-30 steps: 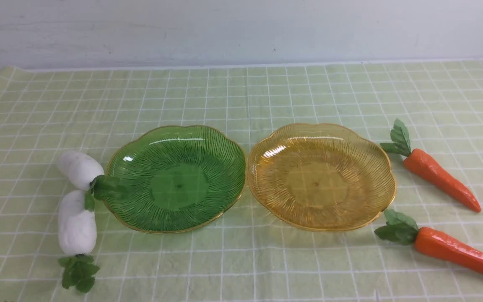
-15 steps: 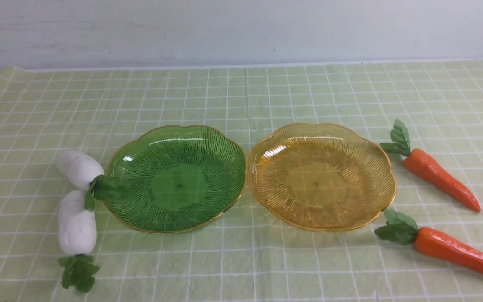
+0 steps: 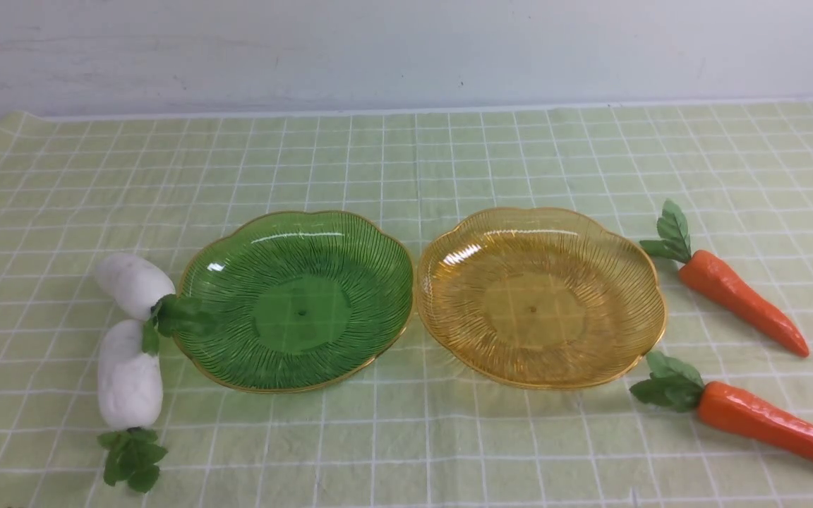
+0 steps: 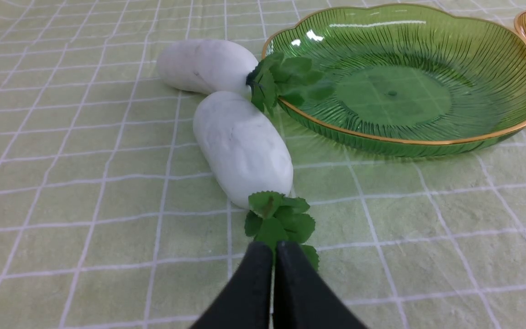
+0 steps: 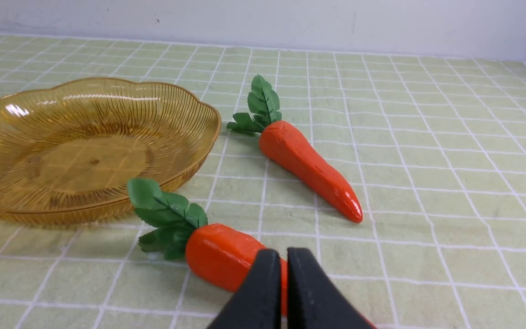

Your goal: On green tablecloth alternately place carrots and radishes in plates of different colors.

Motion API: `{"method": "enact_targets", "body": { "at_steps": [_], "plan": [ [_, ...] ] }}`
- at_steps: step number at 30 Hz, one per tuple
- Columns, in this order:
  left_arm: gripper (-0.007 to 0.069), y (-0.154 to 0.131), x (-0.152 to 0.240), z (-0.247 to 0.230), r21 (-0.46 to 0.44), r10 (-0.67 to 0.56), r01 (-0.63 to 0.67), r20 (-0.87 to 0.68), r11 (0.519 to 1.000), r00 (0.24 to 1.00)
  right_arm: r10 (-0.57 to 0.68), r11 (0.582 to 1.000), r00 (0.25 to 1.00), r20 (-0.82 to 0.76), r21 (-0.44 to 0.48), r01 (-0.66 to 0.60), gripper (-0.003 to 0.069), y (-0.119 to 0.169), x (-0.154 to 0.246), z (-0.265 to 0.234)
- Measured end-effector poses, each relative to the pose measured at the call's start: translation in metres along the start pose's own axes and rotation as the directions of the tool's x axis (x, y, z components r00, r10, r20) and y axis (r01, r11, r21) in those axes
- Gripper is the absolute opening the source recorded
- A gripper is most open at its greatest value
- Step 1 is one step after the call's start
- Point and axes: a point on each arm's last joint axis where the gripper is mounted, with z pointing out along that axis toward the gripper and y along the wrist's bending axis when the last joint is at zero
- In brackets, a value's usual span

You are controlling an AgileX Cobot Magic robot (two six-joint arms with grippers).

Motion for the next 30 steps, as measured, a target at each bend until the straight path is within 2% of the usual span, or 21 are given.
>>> {"method": "enact_targets", "body": {
  "at_steps": [17,18,19,20,21,22,23,24,25,26,27,28,30],
  "plan": [
    [-0.0008,0.0,0.0,0.0,0.003,-0.01,0.01,0.0,1.0,1.0,-0.03,1.0,1.0,0.005,0.008,0.03,0.0015,-0.001,0.0,0.0],
    [-0.0008,-0.002,0.0,0.0,0.018,-0.075,0.075,0.001,0.997,0.997,-0.024,1.0,1.0,0.015,0.008,0.024,0.0015,-0.001,-0.001,0.0],
    [-0.0008,-0.004,-0.001,0.0,0.051,-0.21,0.209,0.004,0.977,0.978,0.035,0.999,0.999,0.04,-0.001,-0.035,0.0015,0.0,-0.003,0.0],
    [-0.0008,-0.005,-0.001,0.0,0.057,-0.235,0.234,0.003,0.971,0.972,0.058,0.998,0.997,0.045,-0.003,-0.058,0.0015,0.0,-0.003,0.0],
    [-0.0008,-0.007,-0.002,0.0,0.076,-0.314,0.313,0.0,0.947,0.949,0.146,0.989,0.987,0.066,-0.02,-0.145,0.0015,0.001,-0.006,0.0],
    [-0.0008,-0.011,-0.004,-0.001,0.134,-0.539,0.537,-0.025,0.833,0.842,0.34,0.94,0.934,0.111,-0.064,-0.335,0.0015,0.002,-0.011,-0.001],
    [-0.0008,-0.014,-0.006,-0.001,0.158,-0.641,0.639,-0.046,0.753,0.766,0.438,0.899,0.889,0.133,-0.089,-0.429,0.0015,0.002,-0.014,-0.001],
    [-0.0008,-0.017,-0.008,-0.002,0.189,-0.761,0.76,-0.084,0.621,0.643,0.566,0.824,0.812,0.144,-0.125,-0.552,0.0015,0.002,-0.017,-0.001],
    [-0.0008,-0.017,-0.008,-0.002,0.189,-0.761,0.76,-0.083,0.621,0.643,0.584,0.812,0.799,0.144,-0.131,-0.569,0.0015,0.002,-0.017,-0.001],
    [-0.0008,-0.02,-0.012,-0.003,0.222,-0.872,0.871,-0.131,0.438,0.471,0.695,0.719,0.704,0.148,-0.167,-0.674,0.0015,0.002,-0.019,-0.002],
    [-0.0008,-0.02,-0.013,-0.003,0.226,-0.884,0.883,-0.138,0.411,0.447,0.713,0.701,0.685,0.148,-0.171,-0.693,0.0015,0.001,-0.02,-0.002],
    [-0.0008,-0.02,-0.015,-0.003,0.239,-0.908,0.904,-0.143,0.354,0.393,0.756,0.654,0.638,0.148,-0.186,-0.733,0.0015,0.001,-0.021,-0.002],
    [-0.0008,-0.019,-0.018,-0.004,0.258,-0.93,0.918,-0.132,0.302,0.343,0.781,0.624,0.607,0.148,-0.195,-0.756,0.0015,0.001,-0.022,-0.003]
  ]
}}
